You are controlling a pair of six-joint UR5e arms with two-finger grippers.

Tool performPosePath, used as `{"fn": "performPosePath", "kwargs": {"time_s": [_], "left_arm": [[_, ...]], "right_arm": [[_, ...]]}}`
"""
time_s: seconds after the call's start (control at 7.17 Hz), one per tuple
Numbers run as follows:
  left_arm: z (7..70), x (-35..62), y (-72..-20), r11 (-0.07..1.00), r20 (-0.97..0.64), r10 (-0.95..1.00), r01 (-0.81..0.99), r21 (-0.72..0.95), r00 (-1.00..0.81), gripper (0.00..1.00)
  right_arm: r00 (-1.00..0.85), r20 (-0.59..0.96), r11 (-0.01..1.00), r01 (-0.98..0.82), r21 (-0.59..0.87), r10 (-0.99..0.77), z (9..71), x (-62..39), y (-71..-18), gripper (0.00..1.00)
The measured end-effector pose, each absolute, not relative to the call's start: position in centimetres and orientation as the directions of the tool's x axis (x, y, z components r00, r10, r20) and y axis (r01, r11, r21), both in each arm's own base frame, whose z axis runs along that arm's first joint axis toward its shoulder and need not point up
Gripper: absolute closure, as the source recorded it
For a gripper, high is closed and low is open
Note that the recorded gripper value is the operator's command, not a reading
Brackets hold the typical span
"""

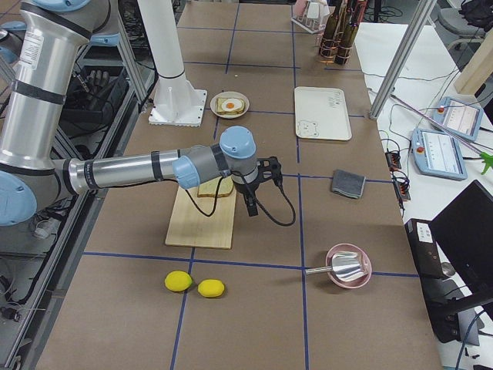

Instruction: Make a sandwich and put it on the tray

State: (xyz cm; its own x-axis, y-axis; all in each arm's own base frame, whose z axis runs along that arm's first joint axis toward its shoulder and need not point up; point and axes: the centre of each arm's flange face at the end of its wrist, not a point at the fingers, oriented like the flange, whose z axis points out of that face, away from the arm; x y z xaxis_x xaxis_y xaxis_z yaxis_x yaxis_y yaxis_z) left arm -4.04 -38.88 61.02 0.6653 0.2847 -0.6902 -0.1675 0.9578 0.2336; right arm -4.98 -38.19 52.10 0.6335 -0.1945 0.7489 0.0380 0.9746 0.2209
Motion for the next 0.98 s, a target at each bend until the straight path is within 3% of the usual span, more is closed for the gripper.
{"fn": "performPosePath", "kwargs": {"time_s": [0.42, 0.7, 0.98], "left_arm": [[60.4, -4.1, -39.0, 0.955, -0.687, 0.293, -0.166, 0.246, 0.665, 0.00], [60.4, -4.1, -39.0, 0.955, -0.687, 0.294, -0.166, 0.247, 0.665, 0.00], [60.2, -4.1, -39.1, 0.954, -0.686, 0.295, -0.166, 0.250, 0.665, 0.00]], "right_arm": [[0.576, 0.817, 0.989, -0.091, 0.113, -0.041, 51.6, -14.6, -33.4, 0.01], [0.551, 0.835, 0.985, -0.154, 0.078, 0.020, 53.2, -17.3, -29.9, 0.07], [0.536, 0.843, 0.976, -0.203, 0.074, 0.047, 54.6, -21.1, -27.5, 0.24]]}}
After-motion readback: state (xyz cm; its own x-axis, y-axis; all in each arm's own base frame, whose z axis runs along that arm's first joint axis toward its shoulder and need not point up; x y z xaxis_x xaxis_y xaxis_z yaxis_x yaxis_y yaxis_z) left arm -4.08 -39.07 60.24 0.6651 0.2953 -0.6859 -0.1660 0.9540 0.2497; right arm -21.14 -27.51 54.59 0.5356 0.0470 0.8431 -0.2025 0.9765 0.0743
